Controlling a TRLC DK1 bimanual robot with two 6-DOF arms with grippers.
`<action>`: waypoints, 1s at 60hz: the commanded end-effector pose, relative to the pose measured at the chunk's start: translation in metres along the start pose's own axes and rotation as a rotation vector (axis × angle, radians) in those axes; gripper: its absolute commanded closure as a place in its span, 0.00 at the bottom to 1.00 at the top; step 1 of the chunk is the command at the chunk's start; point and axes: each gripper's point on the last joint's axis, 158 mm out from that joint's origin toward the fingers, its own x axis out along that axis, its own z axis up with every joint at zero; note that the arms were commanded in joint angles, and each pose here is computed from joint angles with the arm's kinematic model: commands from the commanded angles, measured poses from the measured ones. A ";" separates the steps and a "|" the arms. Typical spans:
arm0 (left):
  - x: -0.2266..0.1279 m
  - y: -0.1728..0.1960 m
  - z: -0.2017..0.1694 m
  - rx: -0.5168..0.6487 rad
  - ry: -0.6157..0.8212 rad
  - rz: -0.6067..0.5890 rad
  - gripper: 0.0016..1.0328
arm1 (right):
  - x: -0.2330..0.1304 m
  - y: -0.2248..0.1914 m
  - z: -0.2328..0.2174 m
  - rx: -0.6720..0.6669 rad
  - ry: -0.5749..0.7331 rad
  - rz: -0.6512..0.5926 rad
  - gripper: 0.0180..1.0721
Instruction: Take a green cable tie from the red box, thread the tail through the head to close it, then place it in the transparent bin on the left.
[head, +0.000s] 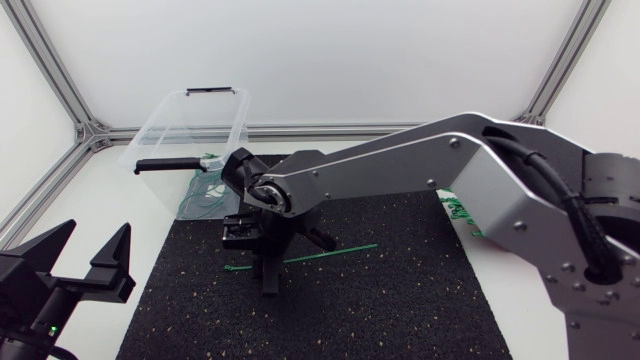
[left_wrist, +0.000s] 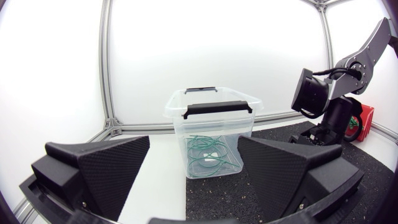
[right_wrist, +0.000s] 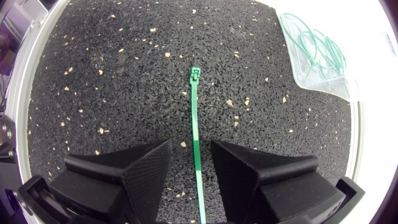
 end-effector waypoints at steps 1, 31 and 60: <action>0.002 0.002 -0.020 0.014 0.040 0.010 0.04 | 0.020 0.001 -0.009 -0.031 0.039 -0.004 0.61; 0.002 0.001 -0.021 0.014 0.041 0.009 0.04 | 0.036 -0.009 -0.028 -0.094 0.102 -0.100 0.68; 0.002 0.000 -0.021 0.015 0.042 0.005 0.04 | 0.038 -0.024 -0.028 -0.087 0.100 -0.125 0.71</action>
